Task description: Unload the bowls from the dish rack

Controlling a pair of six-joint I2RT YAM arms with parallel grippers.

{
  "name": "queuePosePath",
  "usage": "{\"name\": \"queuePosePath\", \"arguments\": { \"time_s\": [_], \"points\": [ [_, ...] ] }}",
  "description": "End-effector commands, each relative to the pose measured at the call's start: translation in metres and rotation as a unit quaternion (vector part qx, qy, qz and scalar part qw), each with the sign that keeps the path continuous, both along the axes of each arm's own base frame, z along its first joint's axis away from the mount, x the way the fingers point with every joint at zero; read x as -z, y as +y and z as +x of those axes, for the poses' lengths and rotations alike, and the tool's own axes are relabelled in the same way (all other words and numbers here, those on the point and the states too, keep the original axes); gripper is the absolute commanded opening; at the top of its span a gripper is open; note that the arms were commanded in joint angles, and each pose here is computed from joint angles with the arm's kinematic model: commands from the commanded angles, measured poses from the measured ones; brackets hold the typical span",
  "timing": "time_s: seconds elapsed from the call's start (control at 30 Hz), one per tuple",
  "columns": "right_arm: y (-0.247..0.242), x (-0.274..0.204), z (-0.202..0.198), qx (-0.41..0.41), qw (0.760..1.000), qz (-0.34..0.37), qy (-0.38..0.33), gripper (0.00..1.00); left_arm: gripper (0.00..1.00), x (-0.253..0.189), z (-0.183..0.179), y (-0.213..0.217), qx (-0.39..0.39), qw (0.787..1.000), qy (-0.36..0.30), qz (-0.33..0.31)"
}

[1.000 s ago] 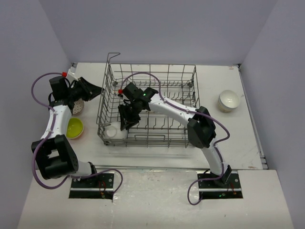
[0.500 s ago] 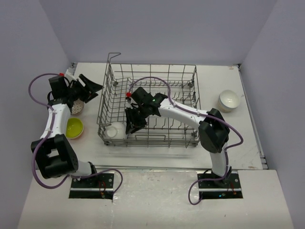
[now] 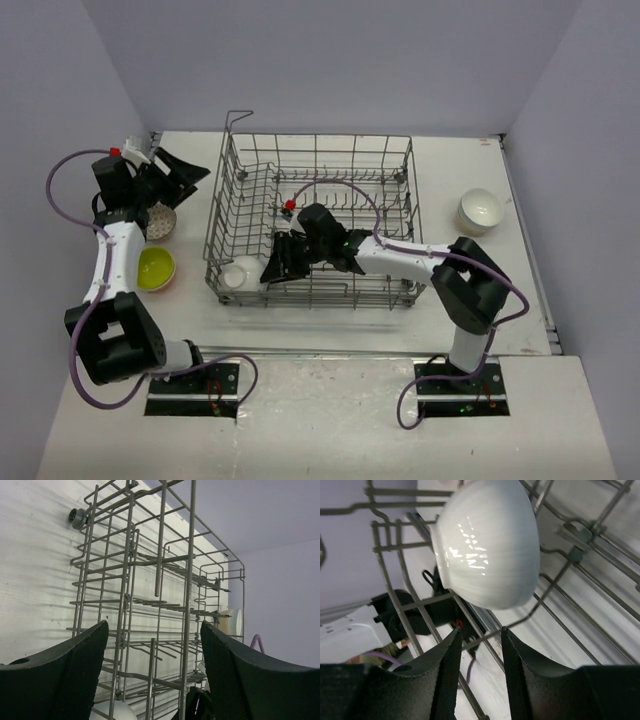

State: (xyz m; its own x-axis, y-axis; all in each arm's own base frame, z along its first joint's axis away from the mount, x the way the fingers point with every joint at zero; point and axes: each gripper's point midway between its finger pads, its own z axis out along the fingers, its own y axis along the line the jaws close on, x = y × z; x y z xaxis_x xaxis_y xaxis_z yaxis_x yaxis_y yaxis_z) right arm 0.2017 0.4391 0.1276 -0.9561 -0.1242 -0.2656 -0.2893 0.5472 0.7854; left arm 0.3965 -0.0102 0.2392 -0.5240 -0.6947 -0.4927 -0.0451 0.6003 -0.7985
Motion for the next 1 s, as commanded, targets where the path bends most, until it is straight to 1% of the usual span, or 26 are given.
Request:
{"name": "queuePosePath", "arguments": {
  "time_s": [0.0,0.07,0.1,0.13,0.23,0.27,0.47,0.57,0.7,0.8,0.97],
  "points": [
    [0.022,-0.049,0.014,0.02,0.991,0.123,-0.043,0.39,0.75,-0.032,-0.002,-0.001,0.007,0.998,-0.062,0.002],
    [0.024,-0.05,0.014,0.029,0.987,0.156,-0.041,0.4,0.75,-0.04,-0.005,-0.001,0.011,0.997,-0.079,0.005],
    [0.024,-0.049,0.013,0.04,0.985,0.164,-0.026,0.4,0.75,-0.042,-0.007,-0.004,0.019,0.996,-0.085,0.003],
    [0.02,-0.038,0.01,0.048,0.985,0.164,-0.018,0.42,0.74,-0.045,-0.011,-0.006,0.023,0.996,-0.091,0.004],
    [0.02,-0.039,0.014,0.066,0.98,0.188,-0.019,0.46,0.73,-0.041,-0.021,-0.012,0.035,0.995,-0.091,0.001],
    [0.017,-0.035,0.013,0.07,0.979,0.189,-0.02,0.48,0.73,-0.04,-0.023,-0.013,0.036,0.995,-0.095,0.009],
    [0.014,-0.023,0.011,0.068,0.981,0.179,-0.015,0.48,0.72,-0.03,-0.041,-0.016,0.041,0.994,-0.094,0.038],
    [0.016,-0.017,0.011,0.063,0.983,0.174,-0.009,0.48,0.72,-0.022,-0.049,-0.018,0.042,0.994,-0.09,0.039],
    [0.016,-0.011,0.014,0.061,0.985,0.164,-0.003,0.48,0.72,-0.022,-0.057,-0.026,0.058,0.993,-0.101,0.035],
    [0.012,-0.013,0.018,0.062,0.984,0.165,-0.005,0.48,0.7,-0.024,-0.061,-0.034,0.073,0.991,-0.109,0.038],
    [0.006,-0.021,0.023,0.064,0.984,0.164,-0.009,0.48,0.68,-0.019,-0.065,-0.038,0.083,0.99,-0.104,0.046]
  ]
}}
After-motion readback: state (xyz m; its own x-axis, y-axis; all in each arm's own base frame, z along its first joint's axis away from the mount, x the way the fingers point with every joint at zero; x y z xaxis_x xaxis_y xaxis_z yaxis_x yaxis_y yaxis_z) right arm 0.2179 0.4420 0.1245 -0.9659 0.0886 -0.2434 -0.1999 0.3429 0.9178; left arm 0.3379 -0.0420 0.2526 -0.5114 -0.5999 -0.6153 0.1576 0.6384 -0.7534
